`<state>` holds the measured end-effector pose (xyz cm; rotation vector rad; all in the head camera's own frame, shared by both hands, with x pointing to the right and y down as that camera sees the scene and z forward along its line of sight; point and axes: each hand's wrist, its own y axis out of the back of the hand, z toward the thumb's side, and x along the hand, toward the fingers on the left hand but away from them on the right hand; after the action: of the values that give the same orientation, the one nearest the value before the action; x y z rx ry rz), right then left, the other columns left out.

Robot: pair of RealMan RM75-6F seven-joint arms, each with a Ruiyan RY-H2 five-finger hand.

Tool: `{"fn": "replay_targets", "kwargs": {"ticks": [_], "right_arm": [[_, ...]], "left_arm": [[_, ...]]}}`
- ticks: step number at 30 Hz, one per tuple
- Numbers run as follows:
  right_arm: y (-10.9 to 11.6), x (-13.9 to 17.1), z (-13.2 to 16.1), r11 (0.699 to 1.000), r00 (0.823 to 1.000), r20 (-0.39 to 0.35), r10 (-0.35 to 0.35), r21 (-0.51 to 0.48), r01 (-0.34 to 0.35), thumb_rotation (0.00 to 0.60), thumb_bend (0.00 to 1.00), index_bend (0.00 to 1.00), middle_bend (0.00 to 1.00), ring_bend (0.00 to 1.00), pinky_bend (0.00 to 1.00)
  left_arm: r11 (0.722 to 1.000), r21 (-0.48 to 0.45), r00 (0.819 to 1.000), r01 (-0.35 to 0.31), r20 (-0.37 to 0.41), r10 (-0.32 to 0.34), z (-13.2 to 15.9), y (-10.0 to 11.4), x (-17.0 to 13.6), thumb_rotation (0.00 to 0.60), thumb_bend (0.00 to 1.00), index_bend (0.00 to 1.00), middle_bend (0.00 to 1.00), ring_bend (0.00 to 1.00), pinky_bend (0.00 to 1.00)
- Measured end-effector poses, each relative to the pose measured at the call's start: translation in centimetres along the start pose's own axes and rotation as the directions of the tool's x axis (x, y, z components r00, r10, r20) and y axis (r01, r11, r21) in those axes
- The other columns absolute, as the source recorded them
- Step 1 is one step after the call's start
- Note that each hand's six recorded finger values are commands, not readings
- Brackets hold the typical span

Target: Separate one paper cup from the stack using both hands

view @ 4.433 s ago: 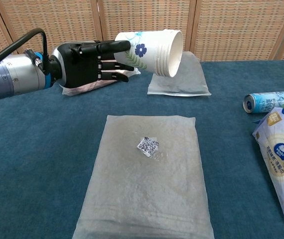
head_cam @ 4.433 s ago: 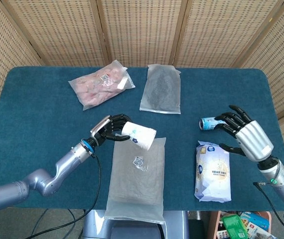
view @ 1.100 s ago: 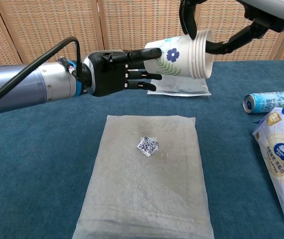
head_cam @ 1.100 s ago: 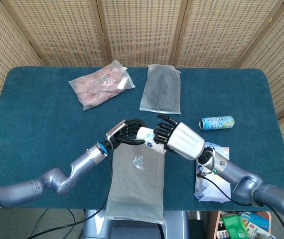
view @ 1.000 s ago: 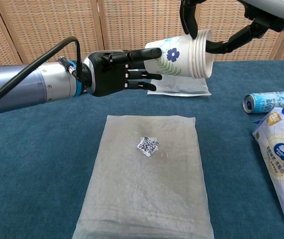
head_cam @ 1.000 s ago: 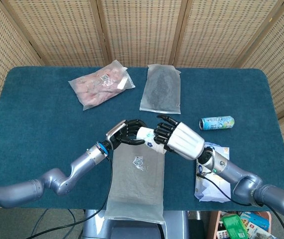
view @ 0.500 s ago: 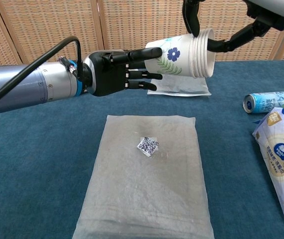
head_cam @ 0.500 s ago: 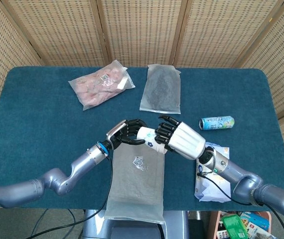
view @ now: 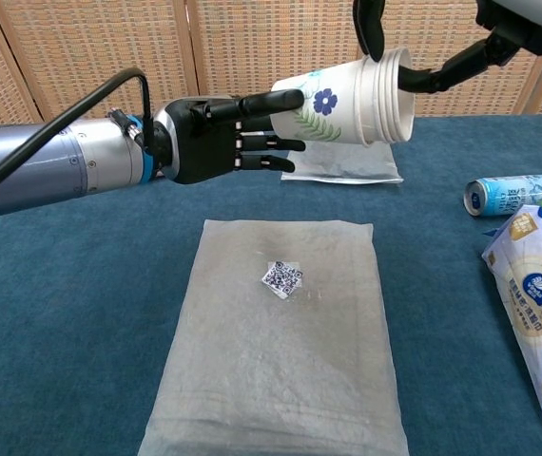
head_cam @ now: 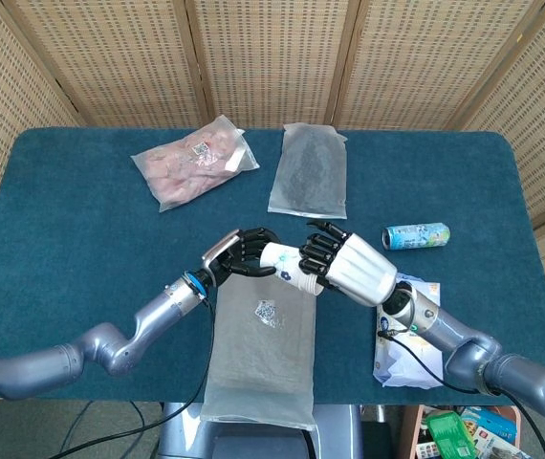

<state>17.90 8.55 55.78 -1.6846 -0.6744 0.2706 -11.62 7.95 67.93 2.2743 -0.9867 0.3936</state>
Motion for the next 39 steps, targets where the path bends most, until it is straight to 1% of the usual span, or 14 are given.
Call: {"fn": "replay_targets", "kwargs": {"ticks": [9,15,22,24,26,27,29,30,32,33,34,36,37,39], "right_arm": [[0.6,0.9,-1.0,1.0,1.0,0.007,0.004,0.031,-0.004,0.6,0.56,0.67,0.62,0.47,0.33],[0.6,2.6,-1.6,0.996,0.999,-0.003,0.041,0.073,-0.041,0.6,0.56,0.67,0.62,0.47,0.33],[0.4,4.0,-2.7,0.991,0.997,0.008,0.081,0.109,-0.082,0.6,0.56,0.67,0.62,0.47,0.33],[0.2,4.5,-3.2,0.986,0.995,0.014,0.101,0.129,-0.102,0.6,0.56,0.67,0.62,0.47,0.33],[0.1,4.9,-3.9,0.979,0.992,0.017,0.128,0.158,-0.129,0.6,0.56,0.67,0.62,0.47,0.33],[-0.1,5.3,-4.4,0.971,0.988,0.018,0.155,0.182,-0.156,0.6,0.56,0.67,0.62,0.47,0.33],[-0.3,5.8,-5.3,0.954,0.98,0.019,0.199,0.223,-0.198,0.6,0.56,0.67,0.62,0.47,0.33],[-0.5,6.2,-5.9,0.939,0.972,0.019,0.233,0.254,-0.23,0.6,0.56,0.67,0.62,0.47,0.33],[-0.8,6.6,-6.8,0.91,0.957,0.02,0.288,0.305,-0.28,0.6,0.56,0.67,0.62,0.47,0.33],[-1.0,6.9,-7.4,0.887,0.946,0.02,0.324,0.341,-0.311,0.6,0.56,0.67,0.62,0.47,0.33],[-1.2,7.0,-7.8,0.869,0.937,0.019,0.349,0.367,-0.332,0.6,0.56,0.67,0.62,0.47,0.33],[-1.4,7.2,-8.6,0.825,0.915,0.015,0.404,0.426,-0.372,0.6,0.56,0.67,0.61,0.47,0.33],[-1.5,7.3,-8.9,0.805,0.904,0.015,0.426,0.449,-0.387,0.6,0.56,0.67,0.61,0.47,0.33],[-1.8,7.5,-9.5,0.764,0.881,0.016,0.474,0.49,-0.42,0.6,0.56,0.67,0.61,0.47,0.33]], "left_arm": [[0.999,-0.002,0.999,-0.037,-0.002,0.037,-0.1,1.9,-0.6,0.6,0.16,0.48,0.5,0.44,0.48],[0.996,0.013,0.996,-0.089,-0.001,0.089,0.1,4.6,-1.6,0.6,0.16,0.48,0.5,0.44,0.48],[0.986,0.057,0.987,-0.159,0.004,0.159,0.8,8.4,-3.2,0.6,0.16,0.48,0.5,0.44,0.48],[0.98,0.085,0.984,-0.181,0.008,0.181,1.0,9.6,-3.7,0.6,0.16,0.48,0.5,0.44,0.48],[0.966,0.148,0.977,-0.212,0.016,0.212,1.6,11.4,-4.5,0.6,0.16,0.48,0.5,0.44,0.48],[0.957,0.183,0.974,-0.225,0.02,0.225,1.8,12.1,-4.8,0.6,0.16,0.48,0.5,0.44,0.48],[0.926,0.284,0.967,-0.25,0.029,0.252,2.3,13.7,-5.5,0.6,0.16,0.48,0.5,0.44,0.48],[0.906,0.334,0.964,-0.259,0.034,0.263,2.5,14.3,-5.8,0.6,0.16,0.48,0.5,0.44,0.48],[0.846,0.457,0.957,-0.276,0.046,0.287,2.9,15.8,-6.5,0.6,0.16,0.48,0.5,0.44,0.48],[0.813,0.511,0.954,-0.28,0.05,0.297,3.1,16.3,-6.8,0.6,0.16,0.48,0.5,0.44,0.48],[0.763,0.581,0.949,-0.284,0.056,0.31,3.3,17.1,-7.2,0.6,0.16,0.48,0.5,0.44,0.48],[0.677,0.681,0.943,-0.281,0.063,0.328,3.7,18.1,-7.8,0.6,0.16,0.48,0.5,0.44,0.48],[0.615,0.74,0.939,-0.273,0.065,0.339,3.9,18.8,-8.2,0.6,0.16,0.48,0.5,0.44,0.48],[0.519,0.816,0.933,-0.254,0.065,0.354,4.2,19.7,-8.8,0.6,0.16,0.48,0.5,0.44,0.48]]}}
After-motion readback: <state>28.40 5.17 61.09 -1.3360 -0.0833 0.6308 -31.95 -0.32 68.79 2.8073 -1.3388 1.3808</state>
